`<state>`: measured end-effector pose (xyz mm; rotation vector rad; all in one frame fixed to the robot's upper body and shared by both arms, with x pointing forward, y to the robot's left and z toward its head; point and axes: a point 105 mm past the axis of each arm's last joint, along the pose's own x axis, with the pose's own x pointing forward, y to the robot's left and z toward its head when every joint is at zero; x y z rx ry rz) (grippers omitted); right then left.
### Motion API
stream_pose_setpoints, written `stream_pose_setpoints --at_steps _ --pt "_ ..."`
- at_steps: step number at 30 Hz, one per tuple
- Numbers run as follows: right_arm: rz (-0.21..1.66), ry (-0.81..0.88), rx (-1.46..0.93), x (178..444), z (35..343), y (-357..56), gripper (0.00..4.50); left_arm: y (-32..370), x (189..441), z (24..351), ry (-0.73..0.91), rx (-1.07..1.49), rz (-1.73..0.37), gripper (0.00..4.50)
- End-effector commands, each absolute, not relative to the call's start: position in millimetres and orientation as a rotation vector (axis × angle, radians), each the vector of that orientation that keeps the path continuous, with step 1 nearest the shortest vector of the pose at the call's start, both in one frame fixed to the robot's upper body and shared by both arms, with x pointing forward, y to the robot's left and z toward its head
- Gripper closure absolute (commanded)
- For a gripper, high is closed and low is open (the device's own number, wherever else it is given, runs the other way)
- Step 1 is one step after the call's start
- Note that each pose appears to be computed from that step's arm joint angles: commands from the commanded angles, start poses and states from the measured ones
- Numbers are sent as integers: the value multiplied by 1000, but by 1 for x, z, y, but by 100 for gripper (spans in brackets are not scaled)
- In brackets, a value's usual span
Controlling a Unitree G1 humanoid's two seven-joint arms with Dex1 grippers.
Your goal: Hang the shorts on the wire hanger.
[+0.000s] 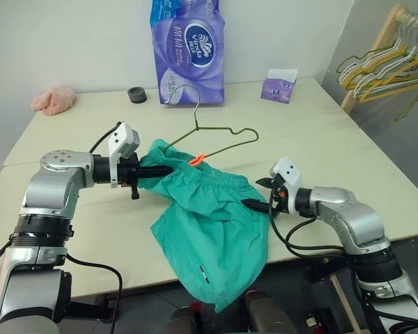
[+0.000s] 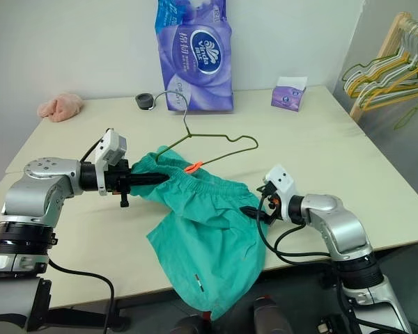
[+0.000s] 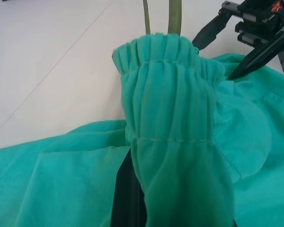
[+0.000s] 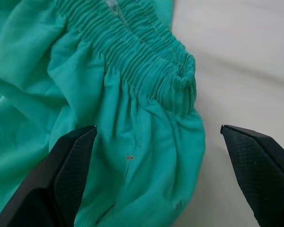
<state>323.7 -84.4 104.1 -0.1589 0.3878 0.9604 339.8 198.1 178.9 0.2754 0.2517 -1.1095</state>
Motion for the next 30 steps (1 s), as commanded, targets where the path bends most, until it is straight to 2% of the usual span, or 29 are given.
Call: stream_pose_setpoints --at_steps 1,4,15,20,30 --pt "987 368 -133 326 111 -72 3 198 340 204 157 300 -1100 450" --pt "956 381 -117 334 106 -69 55 199 339 205 154 299 -1096 450" --pt "896 270 -220 344 115 -78 435 203 340 209 127 282 -1063 450" --pt "846 208 -311 349 124 -94 443 202 340 215 108 259 -1065 450" --pt "699 211 -373 362 139 -161 443 200 305 218 215 229 -1233 450"
